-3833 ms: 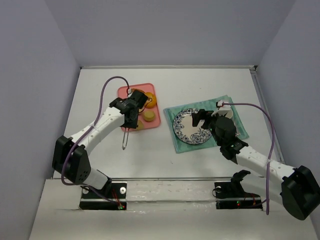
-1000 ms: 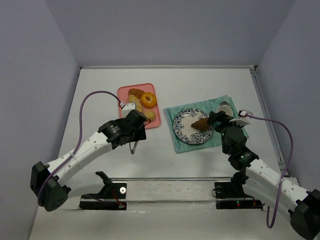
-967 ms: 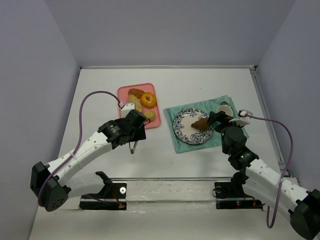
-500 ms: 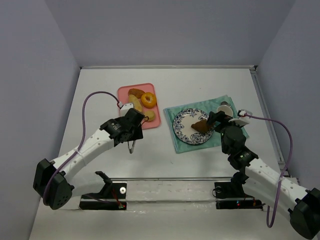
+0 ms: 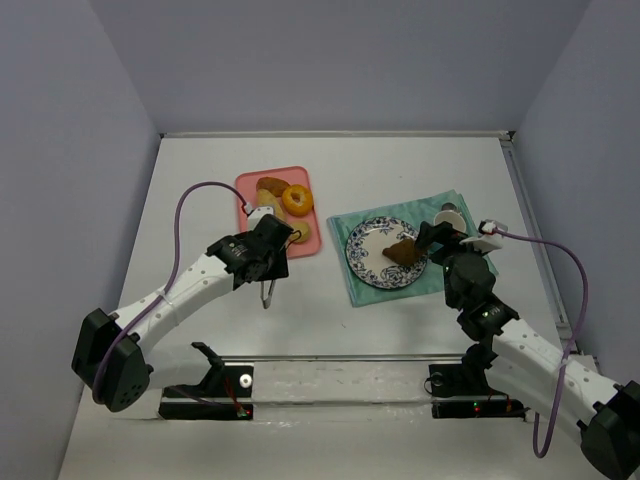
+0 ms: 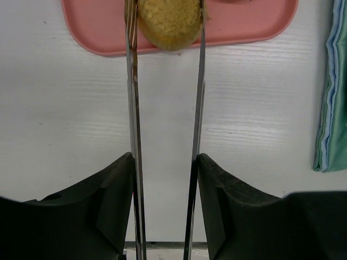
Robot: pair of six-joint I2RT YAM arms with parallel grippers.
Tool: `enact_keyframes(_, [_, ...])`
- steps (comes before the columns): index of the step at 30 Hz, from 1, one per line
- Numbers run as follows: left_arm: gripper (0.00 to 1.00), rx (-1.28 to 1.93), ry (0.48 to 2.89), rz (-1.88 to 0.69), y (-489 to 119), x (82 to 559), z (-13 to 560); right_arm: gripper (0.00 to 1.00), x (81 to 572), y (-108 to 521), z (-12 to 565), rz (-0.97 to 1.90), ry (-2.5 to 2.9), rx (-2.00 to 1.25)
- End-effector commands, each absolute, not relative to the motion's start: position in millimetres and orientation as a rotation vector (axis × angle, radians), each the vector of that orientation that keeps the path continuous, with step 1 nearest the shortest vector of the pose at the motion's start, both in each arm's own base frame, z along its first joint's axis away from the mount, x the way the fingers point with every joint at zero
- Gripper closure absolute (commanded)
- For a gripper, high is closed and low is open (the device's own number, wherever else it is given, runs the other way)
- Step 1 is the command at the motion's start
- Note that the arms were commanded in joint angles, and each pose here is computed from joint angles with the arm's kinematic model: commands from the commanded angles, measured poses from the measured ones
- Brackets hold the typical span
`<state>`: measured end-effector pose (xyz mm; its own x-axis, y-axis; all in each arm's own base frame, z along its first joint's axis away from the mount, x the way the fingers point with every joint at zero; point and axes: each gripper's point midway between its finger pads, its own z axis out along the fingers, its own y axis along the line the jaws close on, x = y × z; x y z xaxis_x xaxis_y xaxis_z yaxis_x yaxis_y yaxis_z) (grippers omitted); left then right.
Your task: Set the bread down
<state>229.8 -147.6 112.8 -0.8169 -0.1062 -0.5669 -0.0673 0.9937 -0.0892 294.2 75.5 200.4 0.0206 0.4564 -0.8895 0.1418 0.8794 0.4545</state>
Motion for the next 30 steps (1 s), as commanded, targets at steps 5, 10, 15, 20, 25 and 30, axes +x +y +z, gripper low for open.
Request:
enact_keyframes(5, [0.53, -0.119, 2.516, -0.076, -144, 231, 119, 0.00, 296, 73, 224, 0.284, 1.475, 0.519])
enact_keyframes(10, [0.57, -0.131, 2.447, -0.126, -147, 238, 151, 0.00, 295, 73, 225, 0.287, 1.471, 0.520])
enact_keyframes(15, [0.58, -0.104, 2.369, -0.250, -159, 242, 184, 0.00, 295, 72, 225, 0.288, 1.468, 0.522])
enact_keyframes(20, [0.58, 0.018, 2.291, -0.496, -196, 240, 212, 0.00, 295, 72, 226, 0.286, 1.466, 0.527])
enact_keyframes(25, [0.58, 0.193, 2.244, -0.626, -249, 223, 227, 0.00, 295, 71, 226, 0.284, 1.465, 0.527])
enact_keyframes(30, [0.58, 0.341, 2.253, -0.658, -288, 212, 221, 0.00, 294, 71, 226, 0.287, 1.462, 0.527])
